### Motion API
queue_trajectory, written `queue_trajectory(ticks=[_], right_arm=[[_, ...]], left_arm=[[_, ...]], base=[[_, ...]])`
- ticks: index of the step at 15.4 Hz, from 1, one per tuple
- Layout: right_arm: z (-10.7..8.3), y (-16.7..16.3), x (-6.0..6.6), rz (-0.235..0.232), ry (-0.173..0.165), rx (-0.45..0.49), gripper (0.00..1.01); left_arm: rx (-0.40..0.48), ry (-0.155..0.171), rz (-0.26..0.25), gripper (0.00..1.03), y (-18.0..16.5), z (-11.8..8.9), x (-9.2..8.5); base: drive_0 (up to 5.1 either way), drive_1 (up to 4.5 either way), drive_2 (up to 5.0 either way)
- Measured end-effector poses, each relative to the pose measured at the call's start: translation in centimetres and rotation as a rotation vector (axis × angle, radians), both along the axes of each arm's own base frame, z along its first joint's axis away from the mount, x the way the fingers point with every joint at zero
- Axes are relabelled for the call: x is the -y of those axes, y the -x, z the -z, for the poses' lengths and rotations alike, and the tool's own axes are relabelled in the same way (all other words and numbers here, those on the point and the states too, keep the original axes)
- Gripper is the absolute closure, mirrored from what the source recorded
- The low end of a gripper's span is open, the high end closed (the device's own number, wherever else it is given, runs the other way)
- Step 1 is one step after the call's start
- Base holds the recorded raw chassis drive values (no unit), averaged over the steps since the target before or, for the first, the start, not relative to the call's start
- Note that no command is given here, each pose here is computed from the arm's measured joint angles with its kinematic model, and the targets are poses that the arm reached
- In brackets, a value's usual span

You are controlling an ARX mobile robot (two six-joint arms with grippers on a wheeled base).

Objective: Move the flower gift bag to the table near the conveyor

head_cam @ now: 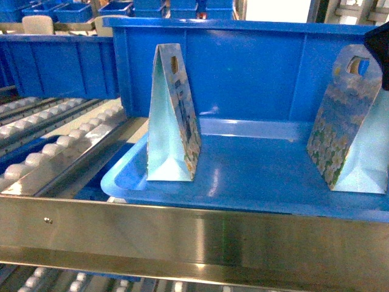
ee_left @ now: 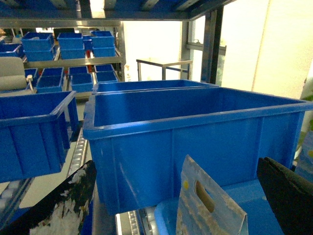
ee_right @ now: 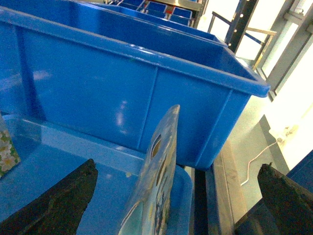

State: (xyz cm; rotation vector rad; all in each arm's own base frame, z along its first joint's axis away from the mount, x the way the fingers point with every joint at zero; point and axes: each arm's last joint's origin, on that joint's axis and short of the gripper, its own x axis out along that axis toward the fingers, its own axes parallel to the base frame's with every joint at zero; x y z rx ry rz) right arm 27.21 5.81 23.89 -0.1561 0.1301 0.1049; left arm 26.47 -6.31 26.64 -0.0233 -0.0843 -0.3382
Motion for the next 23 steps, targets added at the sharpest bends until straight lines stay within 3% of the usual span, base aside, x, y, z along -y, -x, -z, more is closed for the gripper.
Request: queue_trajectory(ticks=[5,8,13,14,17,22,23], right_arm=[[2.1,-2.6,-2.1,0.055,0.059,-0.06,0.03],[2.4,-2.9,-2.0,0.106,0.063,-0.057,0.03],[3.3,-3.4,-1.5,0.123,0.056,-0.091,0.03],[3.3,-3.4,-1.5,0.124,0.051,-0.088,0.09],[3.6,-3.2,-1.5,0.107,0.035,-0.103,0.47],[4.2,-2.6,-1.5,0.092,0.015,-0.121,0.99],[4.1,-2.4,-1.7,0.084,0.01,-0.117,0.99]], left_arm=[[0.0,0.0,0.0,0.05,0.0,0.0,0.0],[0.0,0.0,0.0,0.05,0.0,0.0,0.0],[0.0,0.0,0.0,0.05,0.0,0.0,0.0],[0.0,0.0,0.0,0.05,0.0,0.0,0.0],[0.0,0.0,0.0,0.05,0.0,0.0,0.0],[0.0,0.0,0.0,0.05,0.0,0.0,0.0],[0.0,0.0,0.0,0.05,0.0,0.0,0.0]], base=[[0.0,0.0,0.0],[0.0,0.0,0.0],[0.0,0.0,0.0],[0.0,0.0,0.0],[0.0,0.0,0.0],[0.0,0.0,0.0],[0.0,0.0,0.0]])
